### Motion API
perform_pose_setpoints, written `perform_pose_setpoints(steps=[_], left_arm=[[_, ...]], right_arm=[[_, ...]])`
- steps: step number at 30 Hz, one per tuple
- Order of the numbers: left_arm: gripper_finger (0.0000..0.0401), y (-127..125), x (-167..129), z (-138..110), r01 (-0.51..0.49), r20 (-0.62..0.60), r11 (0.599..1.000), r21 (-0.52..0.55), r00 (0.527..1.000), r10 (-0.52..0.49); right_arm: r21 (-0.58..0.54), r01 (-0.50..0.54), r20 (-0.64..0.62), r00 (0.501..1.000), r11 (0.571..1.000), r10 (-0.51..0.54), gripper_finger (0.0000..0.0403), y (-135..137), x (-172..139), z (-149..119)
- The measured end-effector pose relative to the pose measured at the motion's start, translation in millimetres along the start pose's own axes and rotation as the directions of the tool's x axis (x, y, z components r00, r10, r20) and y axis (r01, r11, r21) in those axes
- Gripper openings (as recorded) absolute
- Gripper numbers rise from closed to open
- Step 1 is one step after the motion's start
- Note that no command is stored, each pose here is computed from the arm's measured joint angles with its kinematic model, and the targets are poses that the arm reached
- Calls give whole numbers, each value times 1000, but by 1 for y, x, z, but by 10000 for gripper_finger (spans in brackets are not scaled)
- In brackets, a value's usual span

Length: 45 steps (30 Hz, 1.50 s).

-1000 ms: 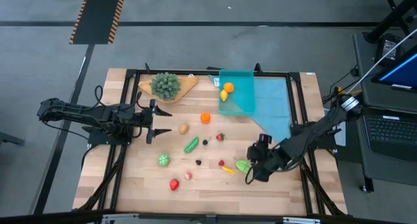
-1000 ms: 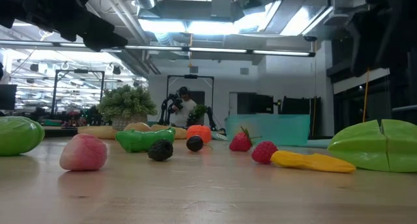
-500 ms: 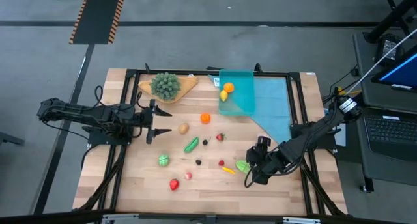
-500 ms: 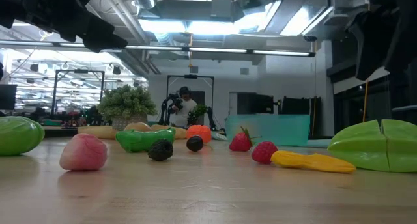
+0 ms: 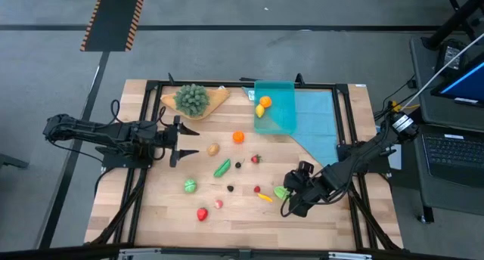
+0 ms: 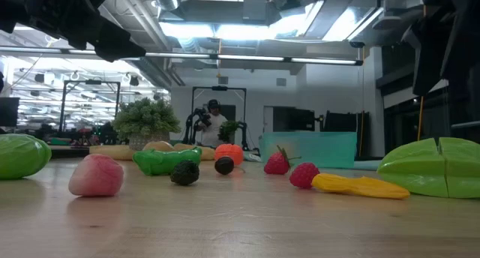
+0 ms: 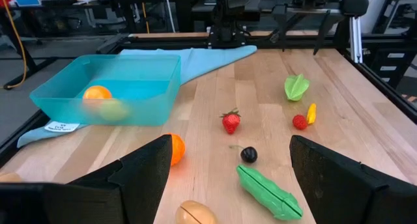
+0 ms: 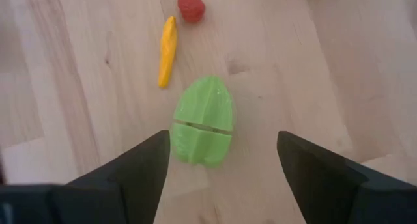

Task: Pick and placing Produce into tupperware
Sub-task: Put the green starfruit into the blue bin

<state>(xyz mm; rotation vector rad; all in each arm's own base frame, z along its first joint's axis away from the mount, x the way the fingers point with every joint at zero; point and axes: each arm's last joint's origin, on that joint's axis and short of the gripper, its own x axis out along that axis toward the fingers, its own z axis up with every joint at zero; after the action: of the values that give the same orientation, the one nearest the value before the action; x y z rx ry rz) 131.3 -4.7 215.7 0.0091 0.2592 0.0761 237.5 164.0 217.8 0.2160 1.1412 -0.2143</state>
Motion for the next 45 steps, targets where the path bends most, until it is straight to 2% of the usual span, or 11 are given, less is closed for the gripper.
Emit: perform_pose_setpoints(steps=[14,25,35,45], left_arm=[[302,0,0,-2,-1,-22,1000,4,1000,1],[302,0,0,-5,-1,-51,1000,3,999,1],[302,0,0,-6,-1,-66,1000,4,998,1],[302,0,0,-6,-1,-67,1000,4,998,2]], right_arm=[[-8,-20,-87,996,1000,19,284,17,40,-5],[1,27,-97,995,1000,-27,284,17,65,-3],[-24,51,-107,993,998,-53,284,10,76,5],[-72,27,-76,997,997,-32,284,6,79,14]])
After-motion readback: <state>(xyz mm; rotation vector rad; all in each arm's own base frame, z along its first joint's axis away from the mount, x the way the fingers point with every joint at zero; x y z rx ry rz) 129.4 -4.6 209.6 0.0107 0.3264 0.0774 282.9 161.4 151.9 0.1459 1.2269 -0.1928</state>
